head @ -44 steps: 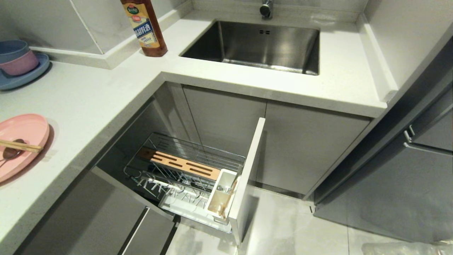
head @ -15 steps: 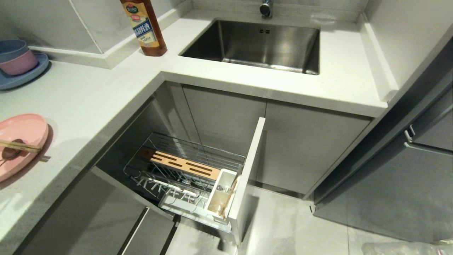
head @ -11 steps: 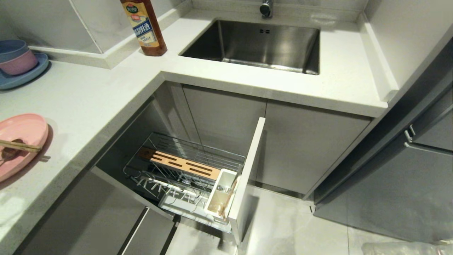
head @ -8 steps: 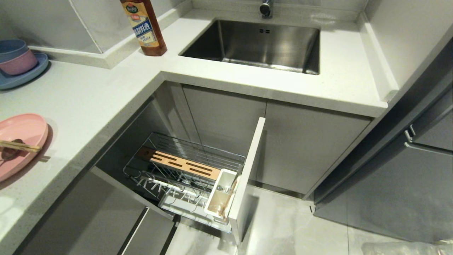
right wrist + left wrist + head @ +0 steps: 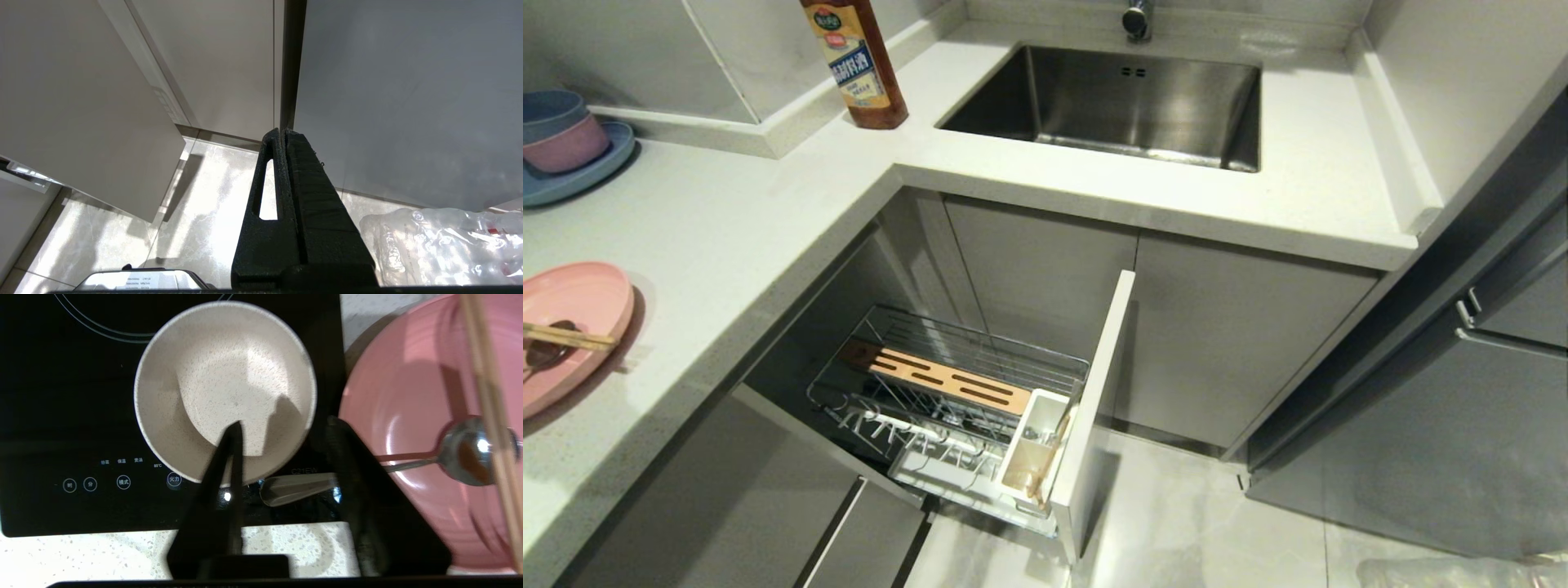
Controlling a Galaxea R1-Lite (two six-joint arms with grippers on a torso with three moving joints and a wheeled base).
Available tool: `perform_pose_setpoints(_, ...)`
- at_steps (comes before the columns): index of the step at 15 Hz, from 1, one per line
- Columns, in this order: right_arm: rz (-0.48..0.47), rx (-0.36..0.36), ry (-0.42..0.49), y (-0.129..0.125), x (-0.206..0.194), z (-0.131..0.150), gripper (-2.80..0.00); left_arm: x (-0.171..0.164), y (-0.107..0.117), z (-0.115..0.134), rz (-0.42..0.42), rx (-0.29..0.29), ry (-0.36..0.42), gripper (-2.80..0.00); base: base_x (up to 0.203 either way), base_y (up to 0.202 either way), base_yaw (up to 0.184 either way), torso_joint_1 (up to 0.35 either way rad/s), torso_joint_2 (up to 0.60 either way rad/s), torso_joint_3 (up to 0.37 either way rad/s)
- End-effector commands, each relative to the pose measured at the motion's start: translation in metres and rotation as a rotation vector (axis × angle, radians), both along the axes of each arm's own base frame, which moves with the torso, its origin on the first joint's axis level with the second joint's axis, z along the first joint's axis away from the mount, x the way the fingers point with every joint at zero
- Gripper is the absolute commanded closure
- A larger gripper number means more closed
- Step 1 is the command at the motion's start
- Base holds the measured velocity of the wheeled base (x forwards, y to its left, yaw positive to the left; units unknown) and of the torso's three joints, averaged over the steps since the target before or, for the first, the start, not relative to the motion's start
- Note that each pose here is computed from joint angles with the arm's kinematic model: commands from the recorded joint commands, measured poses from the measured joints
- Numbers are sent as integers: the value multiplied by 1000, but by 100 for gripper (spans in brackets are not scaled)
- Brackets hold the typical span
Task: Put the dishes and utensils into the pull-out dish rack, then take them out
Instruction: Pick up the bowl and place it in the cupboard
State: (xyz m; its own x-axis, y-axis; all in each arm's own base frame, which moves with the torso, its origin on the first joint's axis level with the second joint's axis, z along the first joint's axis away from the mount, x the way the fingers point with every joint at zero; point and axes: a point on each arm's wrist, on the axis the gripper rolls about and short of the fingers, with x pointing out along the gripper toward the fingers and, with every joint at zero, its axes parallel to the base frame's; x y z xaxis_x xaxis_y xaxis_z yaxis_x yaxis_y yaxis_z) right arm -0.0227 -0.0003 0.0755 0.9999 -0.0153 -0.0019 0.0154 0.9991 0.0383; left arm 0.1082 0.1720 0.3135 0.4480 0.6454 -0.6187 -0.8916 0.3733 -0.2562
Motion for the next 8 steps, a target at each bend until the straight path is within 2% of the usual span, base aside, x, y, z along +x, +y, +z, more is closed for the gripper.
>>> perform_pose_setpoints(1,0,0,3,0,0,-1,0,6,11,-12,1,-49,26,-280,0,0,0,0,0,0)
perform_pose_setpoints(8,0,0,3,0,0,-1,0,20,33,-31,-32,-131,38,-280,0,0,0,0,0,0)
